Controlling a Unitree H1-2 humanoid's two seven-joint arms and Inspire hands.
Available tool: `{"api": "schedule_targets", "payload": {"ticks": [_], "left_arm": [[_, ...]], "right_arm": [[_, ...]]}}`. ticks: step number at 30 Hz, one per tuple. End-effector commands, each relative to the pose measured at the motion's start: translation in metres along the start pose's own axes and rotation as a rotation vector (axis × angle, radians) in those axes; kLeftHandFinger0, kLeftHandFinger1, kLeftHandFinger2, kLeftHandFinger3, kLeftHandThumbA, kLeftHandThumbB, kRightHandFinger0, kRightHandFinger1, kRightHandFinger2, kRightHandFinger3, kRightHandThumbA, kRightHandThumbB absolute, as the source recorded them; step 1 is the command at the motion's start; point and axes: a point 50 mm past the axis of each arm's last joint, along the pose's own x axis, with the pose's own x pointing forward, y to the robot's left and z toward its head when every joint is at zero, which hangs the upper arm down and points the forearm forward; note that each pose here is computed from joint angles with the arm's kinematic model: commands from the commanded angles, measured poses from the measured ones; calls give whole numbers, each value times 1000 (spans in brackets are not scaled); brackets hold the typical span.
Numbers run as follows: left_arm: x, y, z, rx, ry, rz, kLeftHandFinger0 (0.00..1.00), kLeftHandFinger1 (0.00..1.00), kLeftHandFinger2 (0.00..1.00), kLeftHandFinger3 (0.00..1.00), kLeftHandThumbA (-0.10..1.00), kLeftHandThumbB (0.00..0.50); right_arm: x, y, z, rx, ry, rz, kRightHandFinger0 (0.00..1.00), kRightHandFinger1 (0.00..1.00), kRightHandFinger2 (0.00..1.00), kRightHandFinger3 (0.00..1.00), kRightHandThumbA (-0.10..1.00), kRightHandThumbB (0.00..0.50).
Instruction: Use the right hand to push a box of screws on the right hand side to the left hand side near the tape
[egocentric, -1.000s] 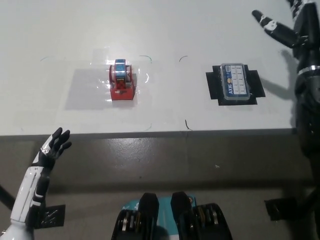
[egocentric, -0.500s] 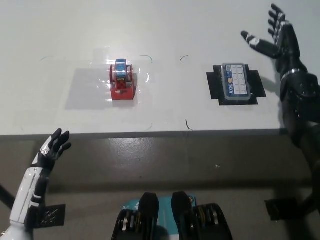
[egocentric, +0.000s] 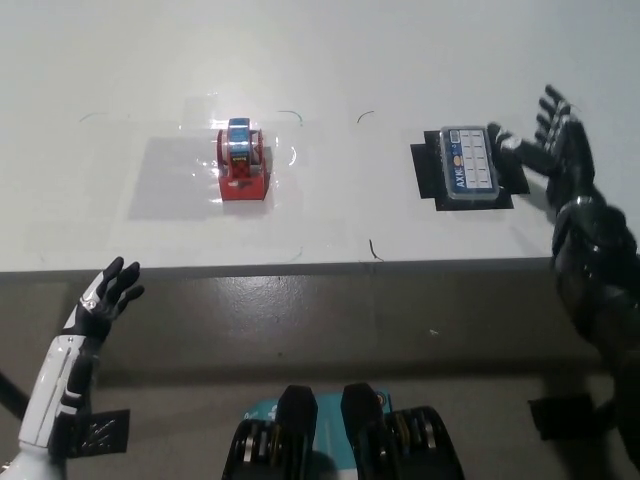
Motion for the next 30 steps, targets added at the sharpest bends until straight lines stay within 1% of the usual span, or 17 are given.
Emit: {"api": "schedule_targets", "payload": {"ticks": [1,2,3,5,6,9,11,12,13,15,18,20,21,23,25,28,30], "left_arm": [[8,5,13,14,-66,-9,1000,1000,1000,1000,1000,94],[9,5,13,21,-71,-12,1000,1000,1000,1000,1000,88],[11,5,13,21,-71,-12,1000,1000,1000,1000,1000,93],[12,5,14,21,-73,-12,1000,1000,1000,1000,1000,84],[12,4,14,19,-72,-12,1000,1000,1000,1000,1000,90],[12,4,15,19,-76,-14,1000,1000,1000,1000,1000,90],[13,6,14,15,-79,-15,1000,1000,1000,1000,1000,76],[14,6,14,20,-80,-14,1000,1000,1000,1000,1000,69],[14,6,14,21,-81,-14,1000,1000,1000,1000,1000,67],[13,7,14,19,-82,-16,1000,1000,1000,1000,1000,67],[14,6,14,11,-80,-16,1000,1000,1000,1000,1000,77],[14,6,14,15,-84,-15,1000,1000,1000,1000,1000,78],[15,6,15,15,-87,-13,1000,1000,1000,1000,1000,82],[16,6,16,16,-89,-13,1000,1000,1000,1000,1000,82],[17,6,17,12,-88,-12,1000,1000,1000,1000,1000,79],[18,7,18,6,-89,-14,1000,1000,1000,1000,1000,96],[20,7,19,7,-90,-18,1000,1000,1000,1000,1000,99]], "right_arm": [[7,12,18,57,-46,-5,1000,1000,1000,1000,829,216],[5,14,15,63,-43,2,1000,1000,1000,1000,836,216],[4,16,13,60,-34,9,1000,1000,1000,1000,857,203],[3,21,11,80,-15,13,1000,1000,1000,1000,850,199],[2,25,8,72,-7,25,1000,1000,1000,1000,860,186],[-1,31,4,31,-6,44,1000,1000,1000,1000,904,180],[-2,36,3,23,-4,51,1000,1000,1000,1000,922,206],[-2,38,2,26,-3,58,1000,1000,1000,1000,928,205],[-3,40,2,32,-1,62,1000,1000,1000,1000,930,223],[-3,47,3,47,0,75,1000,1000,1000,1000,931,237],[-3,55,5,57,-9,94,1000,1000,1000,1000,931,224],[-4,62,6,73,-4,105,1000,1000,1000,1000,937,232],[-5,67,6,81,-4,107,1000,1000,1000,1000,945,226],[-5,73,7,97,-2,107,1000,1000,1000,1000,955,249],[-6,79,8,127,1,111,1000,1000,1000,1000,953,246],[-8,90,9,149,0,118,1000,1000,1000,1000,966,236],[-9,95,10,159,0,125,1000,1000,1000,1000,976,227]]}}
